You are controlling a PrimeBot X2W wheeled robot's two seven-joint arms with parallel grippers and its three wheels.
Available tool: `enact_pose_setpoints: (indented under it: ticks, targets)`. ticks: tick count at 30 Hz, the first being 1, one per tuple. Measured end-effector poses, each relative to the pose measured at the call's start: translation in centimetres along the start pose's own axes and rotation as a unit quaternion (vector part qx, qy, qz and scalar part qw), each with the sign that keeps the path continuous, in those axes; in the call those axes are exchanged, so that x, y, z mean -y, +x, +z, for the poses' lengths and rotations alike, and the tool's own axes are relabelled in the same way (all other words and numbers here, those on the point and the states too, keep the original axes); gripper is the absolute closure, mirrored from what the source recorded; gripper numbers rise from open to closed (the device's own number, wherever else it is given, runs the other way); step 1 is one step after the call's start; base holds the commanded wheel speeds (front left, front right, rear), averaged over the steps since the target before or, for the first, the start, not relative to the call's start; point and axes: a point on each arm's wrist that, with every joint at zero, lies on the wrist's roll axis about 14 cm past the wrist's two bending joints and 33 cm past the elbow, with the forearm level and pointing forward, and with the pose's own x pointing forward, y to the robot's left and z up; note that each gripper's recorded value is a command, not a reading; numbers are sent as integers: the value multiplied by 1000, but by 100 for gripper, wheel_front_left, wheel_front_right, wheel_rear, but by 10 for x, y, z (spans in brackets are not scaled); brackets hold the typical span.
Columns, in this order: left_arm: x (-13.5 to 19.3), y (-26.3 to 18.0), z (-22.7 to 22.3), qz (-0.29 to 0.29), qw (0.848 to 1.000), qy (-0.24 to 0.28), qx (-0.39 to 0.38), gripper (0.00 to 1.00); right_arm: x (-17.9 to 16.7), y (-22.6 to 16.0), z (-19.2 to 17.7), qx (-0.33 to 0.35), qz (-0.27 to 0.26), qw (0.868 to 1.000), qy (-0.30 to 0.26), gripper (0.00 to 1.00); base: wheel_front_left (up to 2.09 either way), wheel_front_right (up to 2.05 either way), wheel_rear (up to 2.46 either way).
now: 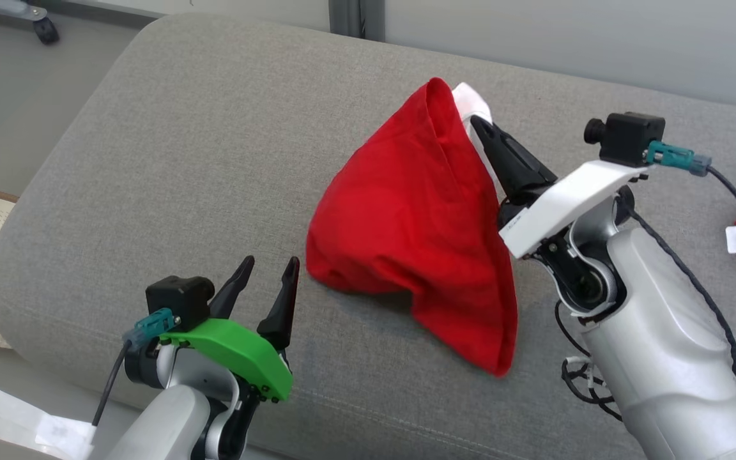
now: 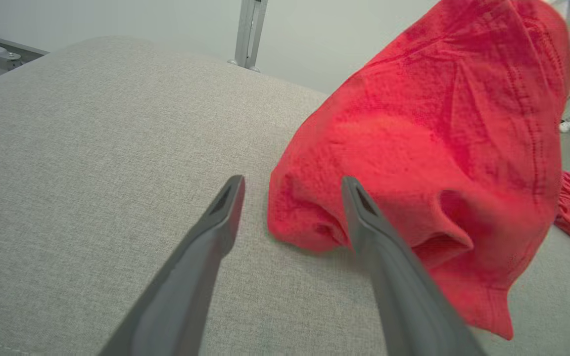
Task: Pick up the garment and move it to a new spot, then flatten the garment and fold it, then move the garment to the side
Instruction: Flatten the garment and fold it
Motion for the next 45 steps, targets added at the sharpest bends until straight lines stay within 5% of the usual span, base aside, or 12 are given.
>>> enact_pose_setpoints:
  ticks: [10, 14, 20, 36, 45]
  targets:
    - [7, -15, 5, -7, 1000, -11, 13, 0, -54, 6, 73, 64, 74, 995, 6, 100, 0, 0, 0]
    - [17, -18, 9, -18, 999, -17, 22, 0, -76, 9, 44, -8, 98, 995, -26, 100, 0, 0, 0]
    - [20, -20, 14, -19, 999, -26, 30, 0, -65, 8, 21, -41, 73, 996, -2, 100, 0, 0, 0]
    - [27, -25, 7, -25, 999, -37, 21, 0, -45, 12, 81, 39, 21, 998, 42, 100, 0, 0, 0]
    - [54, -21, -8, -58, 997, -60, -2, 0, 28, -19, 123, 99, -92, 991, 20, 100, 0, 0, 0]
